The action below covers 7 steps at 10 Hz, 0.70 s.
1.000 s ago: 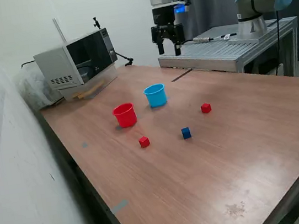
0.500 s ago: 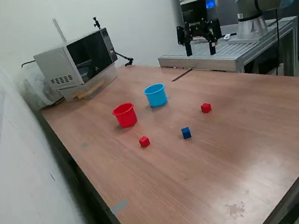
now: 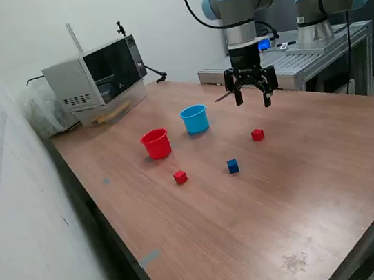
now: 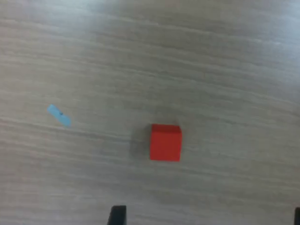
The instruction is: Place red objects in the red bin, and blue objects in the blue bin.
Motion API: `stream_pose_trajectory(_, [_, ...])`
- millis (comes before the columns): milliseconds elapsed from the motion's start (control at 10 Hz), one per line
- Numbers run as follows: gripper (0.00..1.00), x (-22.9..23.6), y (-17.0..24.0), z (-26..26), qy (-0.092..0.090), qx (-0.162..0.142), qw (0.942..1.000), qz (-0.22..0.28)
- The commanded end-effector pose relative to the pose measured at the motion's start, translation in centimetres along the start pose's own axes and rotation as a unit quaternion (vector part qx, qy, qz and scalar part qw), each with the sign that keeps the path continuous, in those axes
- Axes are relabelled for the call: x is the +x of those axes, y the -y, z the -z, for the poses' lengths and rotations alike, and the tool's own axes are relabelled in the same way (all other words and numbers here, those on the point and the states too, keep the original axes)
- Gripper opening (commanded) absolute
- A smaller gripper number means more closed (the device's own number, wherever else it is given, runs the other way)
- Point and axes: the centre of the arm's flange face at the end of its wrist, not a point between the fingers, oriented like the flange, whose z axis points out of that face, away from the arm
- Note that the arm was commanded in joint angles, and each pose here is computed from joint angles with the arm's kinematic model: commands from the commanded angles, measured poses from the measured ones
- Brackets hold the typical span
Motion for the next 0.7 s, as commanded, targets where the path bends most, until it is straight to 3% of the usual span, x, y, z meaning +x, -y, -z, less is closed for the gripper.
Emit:
stream_pose_trajectory(0, [1.00, 0.0, 0.1, -2.9, 0.000, 0.011, 0.9999, 0.000])
stream_pose_trajectory(600, [1.00, -2.2, -0.1, -8.0, 0.002, 0.033, 0.9993, -0.017])
